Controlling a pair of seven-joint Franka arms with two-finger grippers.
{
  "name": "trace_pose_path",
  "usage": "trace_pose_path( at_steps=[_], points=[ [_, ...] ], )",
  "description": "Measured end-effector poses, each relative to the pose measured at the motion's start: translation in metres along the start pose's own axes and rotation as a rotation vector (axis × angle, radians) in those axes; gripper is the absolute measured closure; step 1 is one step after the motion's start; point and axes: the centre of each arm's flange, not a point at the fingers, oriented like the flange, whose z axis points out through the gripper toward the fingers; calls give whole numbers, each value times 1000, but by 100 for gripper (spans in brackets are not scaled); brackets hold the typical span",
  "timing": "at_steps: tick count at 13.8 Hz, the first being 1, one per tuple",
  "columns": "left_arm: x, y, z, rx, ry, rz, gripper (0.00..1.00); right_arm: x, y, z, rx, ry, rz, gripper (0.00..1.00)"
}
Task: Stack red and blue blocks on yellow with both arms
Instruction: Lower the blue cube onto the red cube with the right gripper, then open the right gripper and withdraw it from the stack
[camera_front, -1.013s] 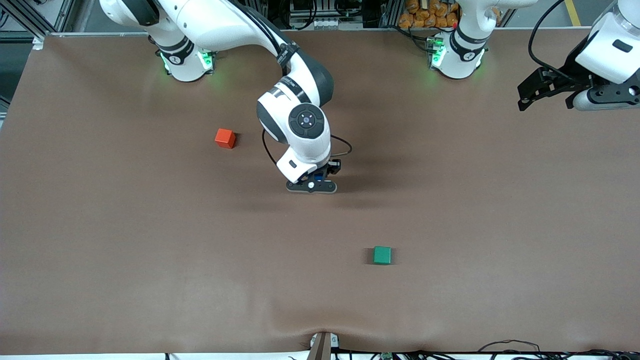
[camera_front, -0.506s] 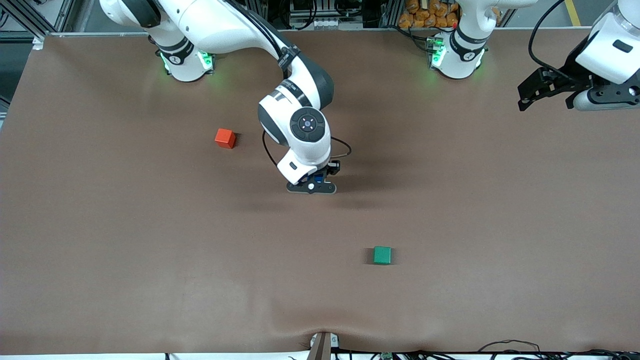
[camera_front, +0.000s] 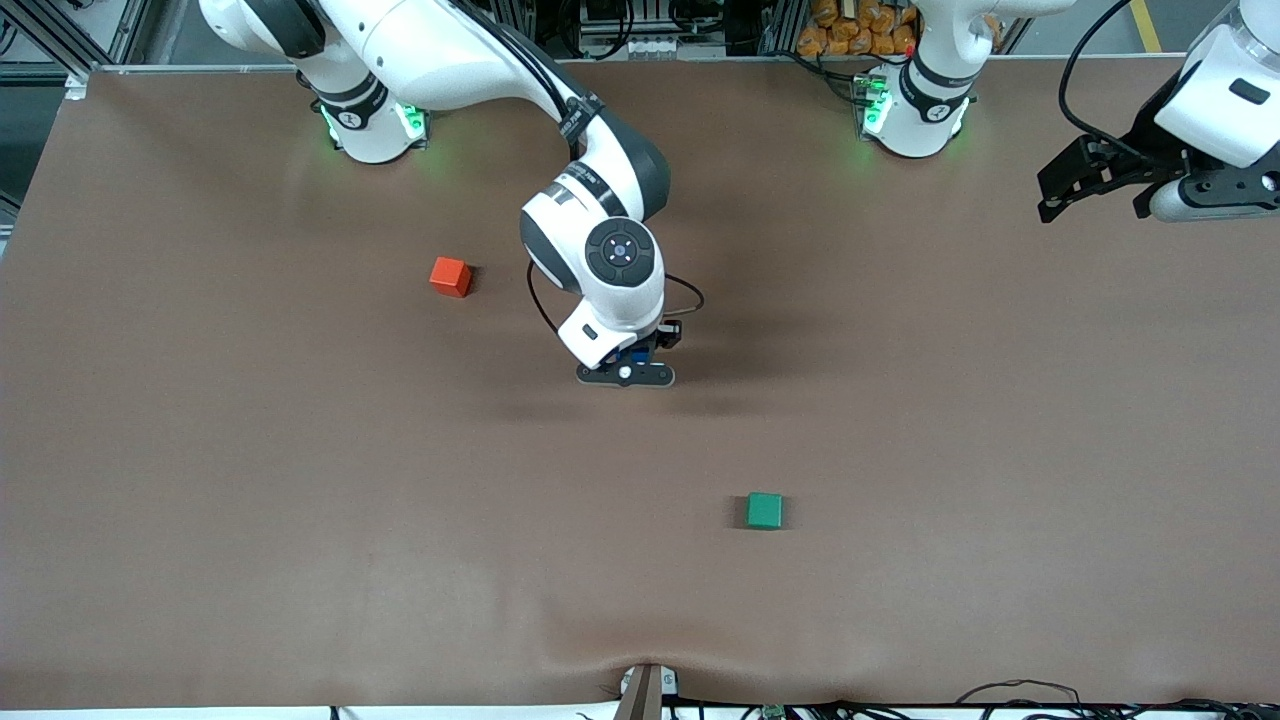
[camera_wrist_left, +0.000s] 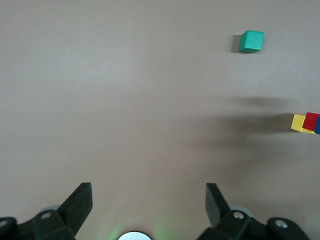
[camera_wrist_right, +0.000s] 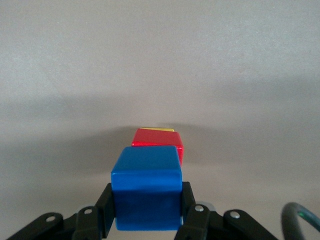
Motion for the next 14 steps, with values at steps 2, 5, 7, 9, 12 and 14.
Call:
trace_pose_path(
  at_steps=[2,5,7,9,12,14],
  points=[
    [0,0,-1,0,2,0,0,1,1,0,-2,-1,1,40],
    [0,0,-1,0,2,0,0,1,1,0,-2,-2,3,11],
    [0,0,-1,0,2,0,0,2,3,-4,-5,-6,5,0],
    [0,0,-1,0,2,0,0,3,5,-14,-4,-10,11,0],
    [0,0,-1,0,2,0,0,10,19,-41,38,-46,61,0],
    [0,0,-1,0,2,1,0,23,40,-71,85,-73,110,0]
  ],
)
